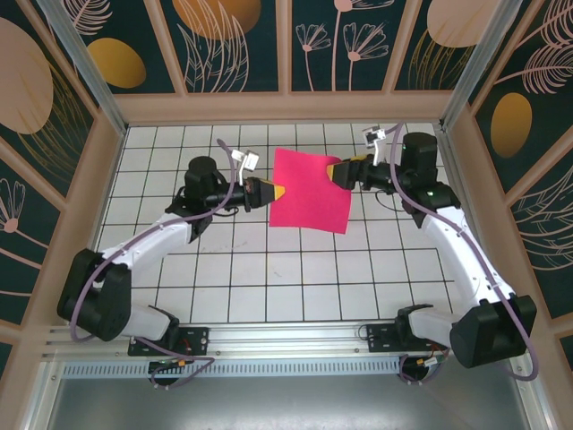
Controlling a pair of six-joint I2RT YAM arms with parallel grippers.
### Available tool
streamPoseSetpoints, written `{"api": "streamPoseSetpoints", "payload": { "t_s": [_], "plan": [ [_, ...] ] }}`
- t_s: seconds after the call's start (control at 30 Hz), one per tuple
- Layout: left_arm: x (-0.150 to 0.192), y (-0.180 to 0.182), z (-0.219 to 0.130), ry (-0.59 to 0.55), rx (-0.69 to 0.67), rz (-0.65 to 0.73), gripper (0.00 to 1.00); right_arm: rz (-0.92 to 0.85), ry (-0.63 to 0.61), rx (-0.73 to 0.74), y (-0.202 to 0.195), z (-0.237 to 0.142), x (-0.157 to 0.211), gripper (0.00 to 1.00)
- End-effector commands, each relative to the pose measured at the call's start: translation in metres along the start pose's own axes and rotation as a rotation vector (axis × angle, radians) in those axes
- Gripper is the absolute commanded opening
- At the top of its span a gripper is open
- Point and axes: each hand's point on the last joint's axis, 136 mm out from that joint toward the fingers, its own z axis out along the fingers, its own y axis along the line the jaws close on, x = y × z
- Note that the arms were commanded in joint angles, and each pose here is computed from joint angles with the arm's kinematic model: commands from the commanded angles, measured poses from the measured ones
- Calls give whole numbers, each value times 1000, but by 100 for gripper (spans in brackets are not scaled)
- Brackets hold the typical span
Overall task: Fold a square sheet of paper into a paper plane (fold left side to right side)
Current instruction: Place a square sheet of paper at the center of the table, then first fold in half a square sheet of paper at the center of the table.
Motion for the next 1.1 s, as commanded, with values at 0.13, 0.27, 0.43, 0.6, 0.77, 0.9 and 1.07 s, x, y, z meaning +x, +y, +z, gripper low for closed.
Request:
{"api": "streamPoseSetpoints", "payload": {
  "t_s": [0.13,0.27,0.43,0.6,0.77,0.9,1.07],
  "plan": [
    [69,88,5,71,-224,-279,0,140,-3,298,-71,-8,33,88],
    [87,123,6,90,-337,-356,0,262,30,256,-85,15,64,84],
    [100,159,6,139,-488,-408,0,385,131,244,-100,55,103,66],
    [107,176,7,199,-553,-426,0,452,228,259,-112,91,133,53],
    [105,178,9,210,-557,-426,0,492,280,280,-123,119,151,47],
    [106,178,10,218,-552,-429,0,506,326,308,-133,133,166,46],
    [103,175,13,221,-535,-432,1,527,380,332,-140,139,186,45]
  ]
}}
